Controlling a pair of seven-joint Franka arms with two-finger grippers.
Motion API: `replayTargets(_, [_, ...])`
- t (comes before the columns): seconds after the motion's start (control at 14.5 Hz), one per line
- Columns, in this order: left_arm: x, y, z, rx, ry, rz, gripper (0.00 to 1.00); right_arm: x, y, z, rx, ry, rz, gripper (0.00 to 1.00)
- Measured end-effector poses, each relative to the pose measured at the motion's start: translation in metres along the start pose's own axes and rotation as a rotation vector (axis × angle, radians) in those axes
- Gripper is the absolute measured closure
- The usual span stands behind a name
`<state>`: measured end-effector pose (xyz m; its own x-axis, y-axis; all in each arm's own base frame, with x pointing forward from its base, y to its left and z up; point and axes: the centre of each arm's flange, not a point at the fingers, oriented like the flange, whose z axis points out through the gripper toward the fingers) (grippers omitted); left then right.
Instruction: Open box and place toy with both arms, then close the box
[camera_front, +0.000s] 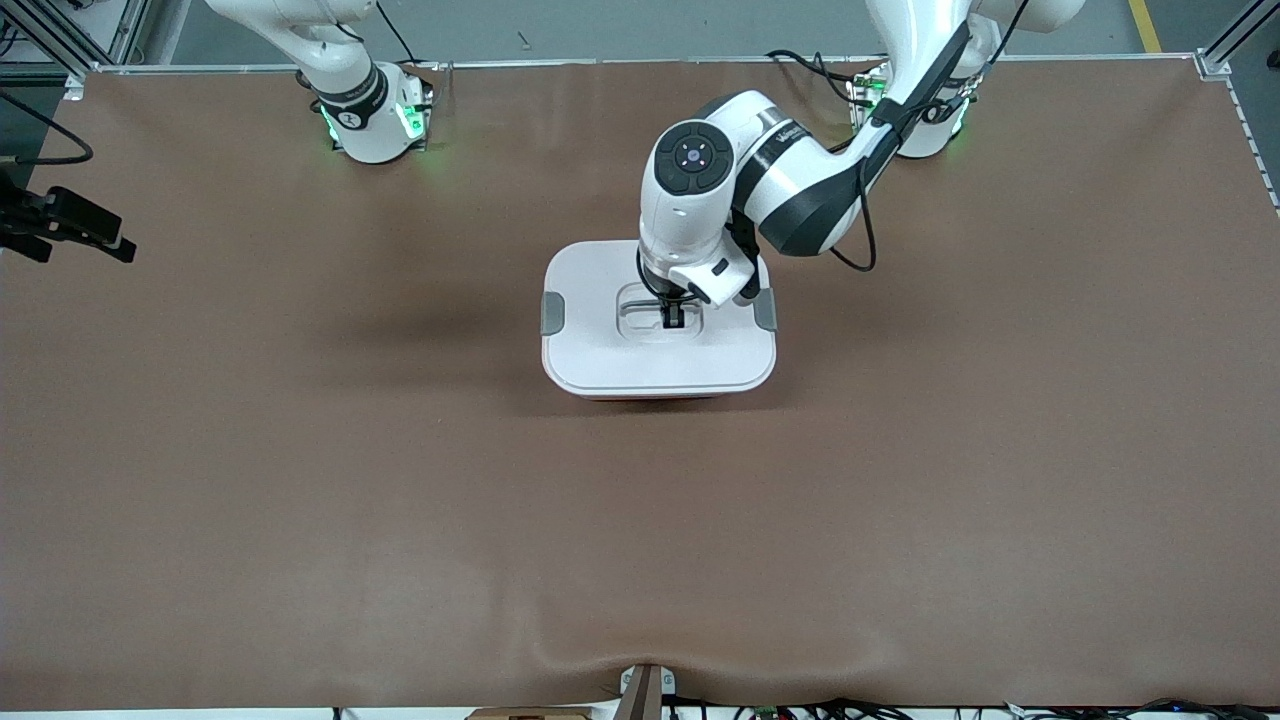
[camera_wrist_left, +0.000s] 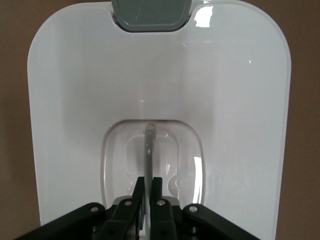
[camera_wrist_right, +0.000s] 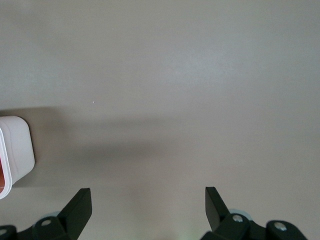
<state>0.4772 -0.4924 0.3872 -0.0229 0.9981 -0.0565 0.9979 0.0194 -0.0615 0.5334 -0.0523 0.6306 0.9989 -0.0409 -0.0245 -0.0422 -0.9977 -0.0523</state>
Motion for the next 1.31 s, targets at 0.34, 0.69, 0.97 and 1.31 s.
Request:
replayTargets(0.34, [-0.011, -0.005, 0.010, -0.029, 0.010, -0.007, 0.93, 0.000, -0.004, 0.002, 0.000, -0.013, -0.007, 0.00])
replayTargets(0.69, [-0.015, -0.010, 0.017, -0.032, 0.020, 0.004, 0.93, 0.000, -0.004, 0.003, 0.000, -0.021, -0.007, 0.00])
replayTargets(0.97, [-0.017, -0.011, 0.022, -0.026, 0.025, 0.007, 0.93, 0.000, -0.005, 0.003, 0.000, -0.021, -0.009, 0.00])
replayTargets(1.31, [-0.017, -0.012, 0.027, -0.024, 0.032, 0.011, 0.93, 0.000, -0.007, -0.001, 0.000, -0.012, -0.013, 0.00])
